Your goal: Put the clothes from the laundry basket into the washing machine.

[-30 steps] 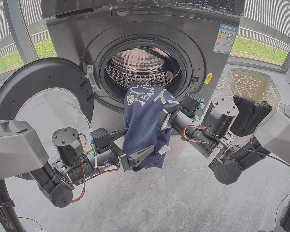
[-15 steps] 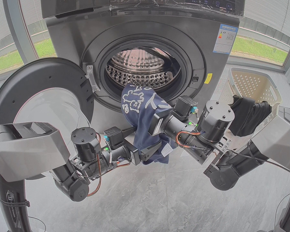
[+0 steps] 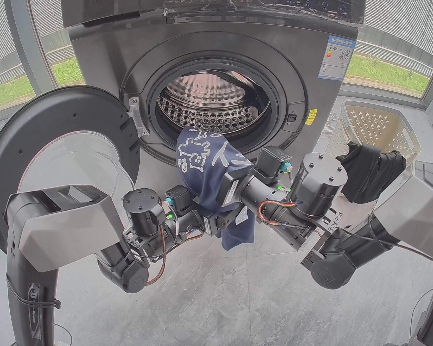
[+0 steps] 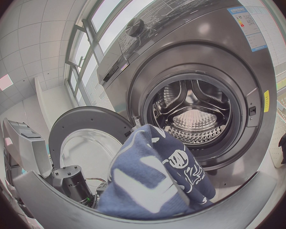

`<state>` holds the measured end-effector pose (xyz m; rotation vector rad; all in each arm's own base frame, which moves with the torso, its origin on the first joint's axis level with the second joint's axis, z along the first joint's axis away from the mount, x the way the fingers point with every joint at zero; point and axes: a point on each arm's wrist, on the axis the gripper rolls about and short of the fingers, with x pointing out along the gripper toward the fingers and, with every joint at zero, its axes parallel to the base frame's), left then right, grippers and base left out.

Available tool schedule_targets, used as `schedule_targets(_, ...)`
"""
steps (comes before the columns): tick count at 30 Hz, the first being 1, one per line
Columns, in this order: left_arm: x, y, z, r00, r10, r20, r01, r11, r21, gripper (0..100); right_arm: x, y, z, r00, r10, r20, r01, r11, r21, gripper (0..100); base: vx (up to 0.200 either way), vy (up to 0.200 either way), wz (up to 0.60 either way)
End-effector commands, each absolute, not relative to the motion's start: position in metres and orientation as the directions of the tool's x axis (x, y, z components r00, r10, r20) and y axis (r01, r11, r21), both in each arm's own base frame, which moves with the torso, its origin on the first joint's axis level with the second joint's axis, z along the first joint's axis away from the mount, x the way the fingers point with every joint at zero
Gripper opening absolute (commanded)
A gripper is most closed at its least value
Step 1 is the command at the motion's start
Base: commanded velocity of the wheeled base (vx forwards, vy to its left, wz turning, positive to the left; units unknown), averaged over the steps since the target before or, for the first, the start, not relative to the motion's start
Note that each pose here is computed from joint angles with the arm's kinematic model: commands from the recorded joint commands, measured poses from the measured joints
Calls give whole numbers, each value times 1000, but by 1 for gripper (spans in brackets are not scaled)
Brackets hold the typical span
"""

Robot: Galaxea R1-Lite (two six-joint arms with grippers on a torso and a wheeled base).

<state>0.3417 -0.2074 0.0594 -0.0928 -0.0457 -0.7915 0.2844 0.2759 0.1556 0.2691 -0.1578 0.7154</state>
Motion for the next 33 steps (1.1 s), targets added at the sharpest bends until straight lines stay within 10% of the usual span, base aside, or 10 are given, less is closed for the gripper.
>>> schedule_targets(1, 346, -211, 55, 709, -701, 79, 706, 705, -77, 100, 284, 278, 152, 747, 626, 224, -664, 722, 196, 0, 0, 0, 0)
schedule_targets(4, 346, -211, 55, 716, -693, 79, 698, 711, -87, 100, 283, 279, 151, 746, 627, 226, -665, 720, 198, 0, 0, 0, 0)
schedule_targets(5, 345, -210, 55, 716, -694, 77, 698, 711, -88, 0, 283, 279, 152, 745, 626, 229, -665, 720, 198, 0, 0, 0, 0)
schedule_targets(21, 343, -182, 77, 755, -649, 100, 656, 750, -83, 0, 301, 237, 170, 807, 538, 245, -585, 787, 199, 0, 0, 0, 0)
schedule_targets(33, 311, -152, 153, 778, -574, 258, 610, 787, -90, 0, 289, 232, 125, 819, 567, 84, -572, 798, 188, 0, 0, 0, 0)
